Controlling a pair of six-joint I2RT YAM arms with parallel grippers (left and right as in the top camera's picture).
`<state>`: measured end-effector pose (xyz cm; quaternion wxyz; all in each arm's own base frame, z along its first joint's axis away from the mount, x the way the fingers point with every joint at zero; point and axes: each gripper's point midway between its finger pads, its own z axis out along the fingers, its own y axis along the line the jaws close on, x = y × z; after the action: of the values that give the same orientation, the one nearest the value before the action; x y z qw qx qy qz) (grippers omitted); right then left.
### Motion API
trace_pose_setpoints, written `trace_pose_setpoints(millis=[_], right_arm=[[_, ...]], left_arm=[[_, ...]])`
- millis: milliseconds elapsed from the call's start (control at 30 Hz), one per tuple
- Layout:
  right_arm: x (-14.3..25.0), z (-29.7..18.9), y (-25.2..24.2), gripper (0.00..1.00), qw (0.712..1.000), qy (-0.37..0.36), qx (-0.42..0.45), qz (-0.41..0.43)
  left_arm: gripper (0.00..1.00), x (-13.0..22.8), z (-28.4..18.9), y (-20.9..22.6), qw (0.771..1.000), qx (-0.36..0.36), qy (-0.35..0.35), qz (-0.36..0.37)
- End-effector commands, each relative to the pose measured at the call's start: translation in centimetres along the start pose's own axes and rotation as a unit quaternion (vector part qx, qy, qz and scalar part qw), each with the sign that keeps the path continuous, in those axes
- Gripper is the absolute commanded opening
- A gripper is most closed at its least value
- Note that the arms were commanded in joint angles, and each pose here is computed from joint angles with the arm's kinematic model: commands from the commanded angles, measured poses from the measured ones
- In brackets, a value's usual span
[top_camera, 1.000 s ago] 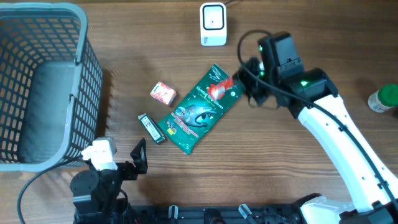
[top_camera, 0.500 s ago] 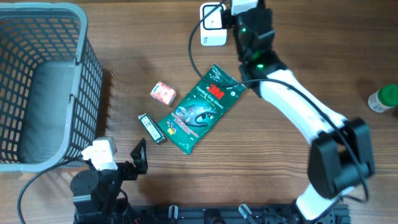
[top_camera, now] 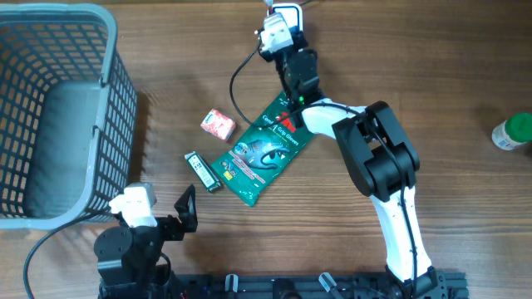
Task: Scan the item barcode
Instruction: 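Hold the red tube up to the white scanner, then carry the red tube to the right edge and release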
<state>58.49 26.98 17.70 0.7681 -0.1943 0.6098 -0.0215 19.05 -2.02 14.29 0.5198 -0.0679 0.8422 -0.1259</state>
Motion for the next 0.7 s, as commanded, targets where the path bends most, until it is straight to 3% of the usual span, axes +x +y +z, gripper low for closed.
trace_pose_setpoints(millis=[0,133,267,333,433,467,500,533,667], right_arm=[[1.5,0.3,1.2,0.05,0.989,0.028,-0.021,0.146],[0.7,0.3,1.7,0.05,0.982,0.038,-0.032,0.180],[-5.2,-0.5,-0.9,0.04,0.974,0.115,-0.041,0.190],[-7.8,-2.1,-3.9,0.04,0.971,0.159,-0.028,0.177],[-8.9,-6.5,-13.7,0.05,0.955,0.244,0.101,0.138],[-8.3,-7.6,-16.2,0.05,0.946,0.265,0.138,0.126],[-5.9,-10.1,-21.1,0.05,0.920,0.318,0.210,0.098],[-1.7,-13.1,-25.9,0.05,0.881,0.385,0.262,0.077],[13.4,-21.4,-37.6,0.05,0.764,0.500,0.383,0.141]], left_arm=[[1.00,0.1,0.0,-0.3,1.000,0.009,0.000,0.000],[1.00,0.1,0.0,-0.3,1.000,0.009,0.000,0.000],[1.00,0.1,0.0,-0.3,1.000,0.009,0.000,0.000],[1.00,0.1,0.0,-0.3,1.000,0.009,0.000,0.000],[1.00,0.1,0.0,-0.3,1.000,0.009,0.000,0.000],[1.00,0.1,0.0,-0.3,1.000,0.009,0.000,0.000],[1.00,0.1,0.0,-0.3,1.000,0.009,0.000,0.000],[1.00,0.1,0.0,-0.3,1.000,0.009,0.000,0.000],[1.00,0.1,0.0,-0.3,1.000,0.009,0.000,0.000]])
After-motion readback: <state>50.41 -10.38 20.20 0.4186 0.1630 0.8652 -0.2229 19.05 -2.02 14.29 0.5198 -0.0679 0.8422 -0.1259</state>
